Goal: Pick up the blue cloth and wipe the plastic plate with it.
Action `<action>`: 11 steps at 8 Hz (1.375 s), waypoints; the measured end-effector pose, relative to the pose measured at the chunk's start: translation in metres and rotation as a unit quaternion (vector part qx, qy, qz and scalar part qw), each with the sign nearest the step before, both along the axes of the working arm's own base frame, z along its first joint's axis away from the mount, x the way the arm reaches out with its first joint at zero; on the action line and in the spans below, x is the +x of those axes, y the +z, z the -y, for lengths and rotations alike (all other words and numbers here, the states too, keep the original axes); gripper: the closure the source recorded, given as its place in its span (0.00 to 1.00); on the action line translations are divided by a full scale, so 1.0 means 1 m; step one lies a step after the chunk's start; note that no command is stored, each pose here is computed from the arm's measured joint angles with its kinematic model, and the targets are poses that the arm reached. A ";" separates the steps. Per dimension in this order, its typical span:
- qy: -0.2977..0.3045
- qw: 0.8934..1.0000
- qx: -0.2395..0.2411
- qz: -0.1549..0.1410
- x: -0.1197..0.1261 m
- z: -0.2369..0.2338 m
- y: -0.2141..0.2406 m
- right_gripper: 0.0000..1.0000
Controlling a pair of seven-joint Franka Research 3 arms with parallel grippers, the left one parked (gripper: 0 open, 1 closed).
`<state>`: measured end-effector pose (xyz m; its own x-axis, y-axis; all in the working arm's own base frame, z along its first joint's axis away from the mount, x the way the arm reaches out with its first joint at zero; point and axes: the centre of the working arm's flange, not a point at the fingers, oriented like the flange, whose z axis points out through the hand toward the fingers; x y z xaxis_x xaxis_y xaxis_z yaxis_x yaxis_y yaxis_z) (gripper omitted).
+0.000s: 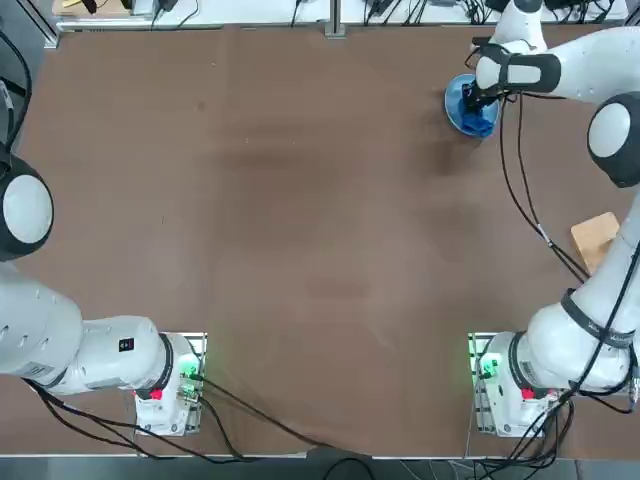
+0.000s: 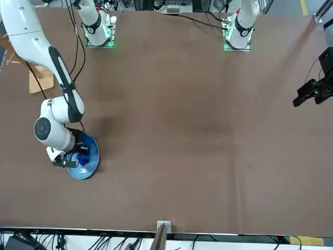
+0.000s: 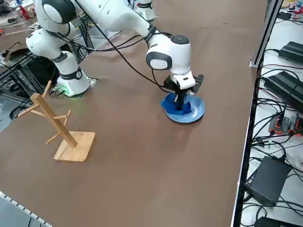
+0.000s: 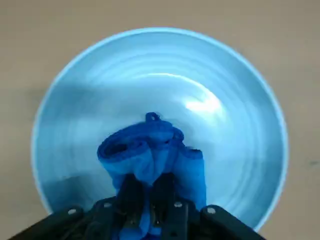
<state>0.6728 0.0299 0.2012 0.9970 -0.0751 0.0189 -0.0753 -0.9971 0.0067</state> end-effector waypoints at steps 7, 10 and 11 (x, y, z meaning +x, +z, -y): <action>0.024 0.998 0.021 0.058 0.038 -0.018 -0.001 0.89; 0.036 0.996 0.027 0.079 0.048 0.019 -0.002 0.89; 0.037 0.996 0.028 0.080 0.048 0.030 -0.002 0.89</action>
